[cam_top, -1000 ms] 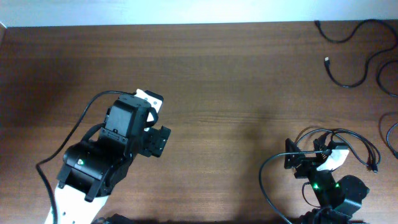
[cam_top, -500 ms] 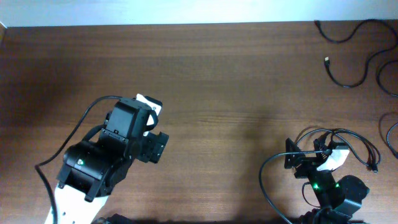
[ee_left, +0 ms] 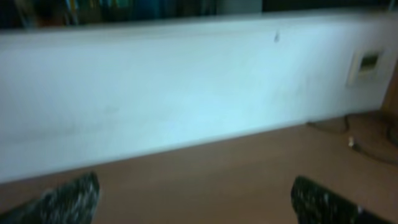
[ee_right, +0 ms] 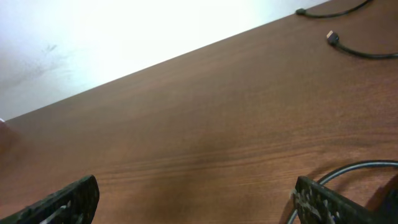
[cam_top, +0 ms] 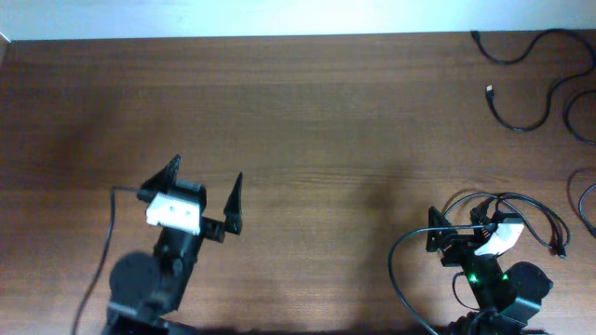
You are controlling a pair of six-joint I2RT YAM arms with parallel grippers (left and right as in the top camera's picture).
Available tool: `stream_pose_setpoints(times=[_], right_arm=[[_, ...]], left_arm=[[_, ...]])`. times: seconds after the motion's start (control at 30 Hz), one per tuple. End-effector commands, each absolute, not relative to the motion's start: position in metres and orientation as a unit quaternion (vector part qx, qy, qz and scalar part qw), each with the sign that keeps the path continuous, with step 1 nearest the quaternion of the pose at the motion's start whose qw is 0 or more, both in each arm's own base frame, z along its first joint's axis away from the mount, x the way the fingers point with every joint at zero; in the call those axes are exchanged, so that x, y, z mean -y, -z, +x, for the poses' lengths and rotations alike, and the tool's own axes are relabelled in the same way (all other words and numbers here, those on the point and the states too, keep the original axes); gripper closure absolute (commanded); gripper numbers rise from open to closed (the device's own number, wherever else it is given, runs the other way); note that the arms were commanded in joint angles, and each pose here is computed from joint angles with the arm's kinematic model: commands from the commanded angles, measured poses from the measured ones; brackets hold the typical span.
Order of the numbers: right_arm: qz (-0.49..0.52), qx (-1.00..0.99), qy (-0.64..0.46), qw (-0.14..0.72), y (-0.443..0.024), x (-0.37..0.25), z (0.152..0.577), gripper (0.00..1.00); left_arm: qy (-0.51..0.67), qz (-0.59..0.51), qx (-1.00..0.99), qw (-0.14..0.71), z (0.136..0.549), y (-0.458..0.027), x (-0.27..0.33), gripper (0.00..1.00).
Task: Untangle cables
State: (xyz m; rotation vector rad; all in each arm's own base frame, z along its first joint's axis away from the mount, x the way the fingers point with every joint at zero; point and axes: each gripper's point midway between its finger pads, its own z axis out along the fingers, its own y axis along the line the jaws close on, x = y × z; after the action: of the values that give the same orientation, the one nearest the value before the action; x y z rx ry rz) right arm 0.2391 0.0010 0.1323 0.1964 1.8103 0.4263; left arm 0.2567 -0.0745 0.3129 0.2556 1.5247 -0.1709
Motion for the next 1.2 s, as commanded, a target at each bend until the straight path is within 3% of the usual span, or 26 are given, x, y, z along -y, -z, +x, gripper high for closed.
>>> stream_pose_setpoints(times=[0.0, 0.17, 0.57, 0.8, 1.07, 1.17], right_arm=[[0.086, -0.780, -0.186, 0.591, -0.129, -0.002, 0.239, 0.01], [0.087, -0.780, -0.186, 0.591, -0.129, -0.002, 0.239, 0.01], [0.086, -0.780, -0.186, 0.591, -0.129, -0.002, 0.239, 0.01], [0.087, -0.780, -0.186, 0.591, -0.129, -0.002, 0.239, 0.01], [0.086, -0.780, -0.186, 0.591, -0.129, -0.002, 0.239, 0.01], [0.087, -0.780, -0.186, 0.591, -0.129, -0.002, 0.239, 0.01]], left_arm=[[0.102, 0.128, -0.640, 0.751, 0.247, -0.286, 0.079, 0.01], [0.079, 0.119, -0.580, 0.802, 0.238, -0.277, 0.068, 0.01], [0.009, 0.071, -0.545, 0.835, 0.224, -0.275, 0.026, 0.01], [0.001, 0.066, -0.602, 0.796, 0.237, -0.241, 0.019, 0.01], [-0.011, 0.047, -0.731, 0.680, 0.246, -0.157, 0.007, 0.01], [-0.048, 0.087, -0.728, 0.678, 0.246, -0.157, 0.007, 0.01]])
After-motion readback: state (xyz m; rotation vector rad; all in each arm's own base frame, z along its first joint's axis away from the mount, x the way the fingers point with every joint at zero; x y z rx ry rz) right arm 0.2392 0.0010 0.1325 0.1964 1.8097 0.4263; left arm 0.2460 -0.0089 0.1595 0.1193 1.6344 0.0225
